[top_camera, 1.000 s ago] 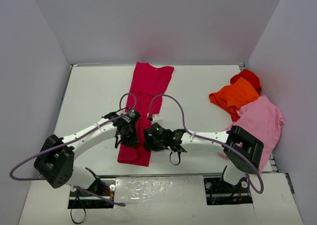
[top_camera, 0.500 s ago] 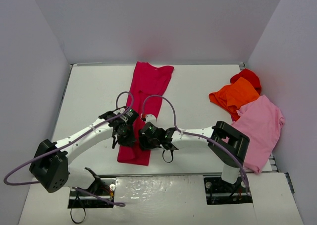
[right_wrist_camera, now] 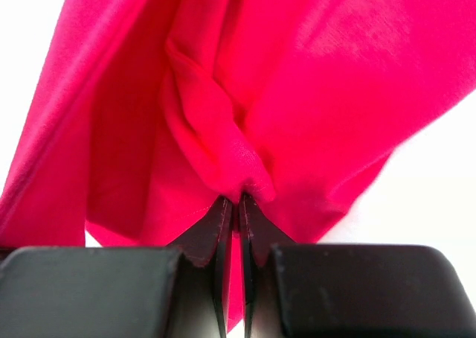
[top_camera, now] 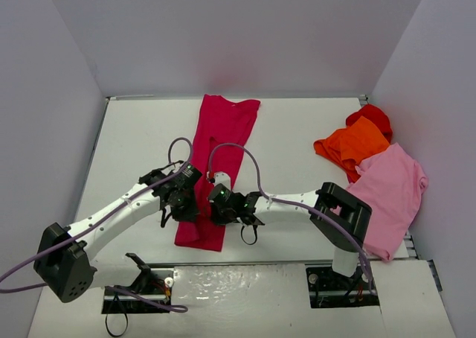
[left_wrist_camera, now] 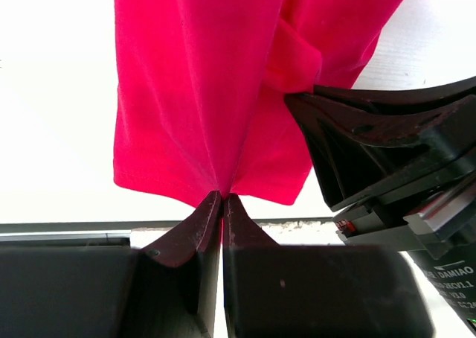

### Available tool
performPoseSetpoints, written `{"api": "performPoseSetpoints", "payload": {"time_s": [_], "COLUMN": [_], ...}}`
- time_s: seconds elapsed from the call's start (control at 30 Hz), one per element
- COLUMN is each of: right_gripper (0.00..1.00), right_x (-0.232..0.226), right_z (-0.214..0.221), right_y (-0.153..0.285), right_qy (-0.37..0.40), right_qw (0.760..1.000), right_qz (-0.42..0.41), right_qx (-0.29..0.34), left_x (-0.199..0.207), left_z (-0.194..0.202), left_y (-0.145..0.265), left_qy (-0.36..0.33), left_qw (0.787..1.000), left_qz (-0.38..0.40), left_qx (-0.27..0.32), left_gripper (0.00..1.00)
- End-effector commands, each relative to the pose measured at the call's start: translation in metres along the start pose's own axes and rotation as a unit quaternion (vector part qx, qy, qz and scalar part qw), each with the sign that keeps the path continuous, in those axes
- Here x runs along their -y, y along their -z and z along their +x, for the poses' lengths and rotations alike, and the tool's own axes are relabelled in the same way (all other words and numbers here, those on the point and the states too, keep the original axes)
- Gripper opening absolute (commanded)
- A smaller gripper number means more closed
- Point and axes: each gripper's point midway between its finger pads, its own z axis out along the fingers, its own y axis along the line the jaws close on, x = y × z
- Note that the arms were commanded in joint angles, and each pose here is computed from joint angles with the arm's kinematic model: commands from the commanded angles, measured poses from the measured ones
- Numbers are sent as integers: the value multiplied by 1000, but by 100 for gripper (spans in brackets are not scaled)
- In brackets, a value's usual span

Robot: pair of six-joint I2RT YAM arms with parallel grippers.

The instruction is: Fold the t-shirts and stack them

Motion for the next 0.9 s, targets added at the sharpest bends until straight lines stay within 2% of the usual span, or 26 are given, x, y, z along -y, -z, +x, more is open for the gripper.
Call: {"api": "performPoseSetpoints", "payload": {"time_s": [0.0, 0.23, 0.53, 0.6, 0.73, 0.87], "right_gripper": [0, 0, 1, 6, 26, 39], "right_x": [-31, -57, -102, -113, -125, -130], "right_z": [-39, -52, -47, -40, -27, -18], "right_y": [22, 31, 27, 27, 24, 25], "right_qy": [13, 22, 38, 40, 40, 42], "right_qw": [998, 996, 993, 992, 990, 990], "right_qz": [-28, -57, -102, -118, -131, -136], "right_qx": [53, 61, 48, 35, 17, 10], "left_x": [1, -5, -9, -11, -12, -13], "left_z": [-5, -8, -9, -9, -10, -10], "left_y": [24, 32, 31, 30, 30, 31], "left_qy": [3, 9, 17, 18, 17, 17], "left_qw": [1000, 999, 999, 999, 999, 999], "left_qz": [19, 19, 21, 20, 22, 23], "left_qx": [16, 25, 30, 29, 31, 31], "left_gripper": [0, 0, 0, 0, 0, 0]}}
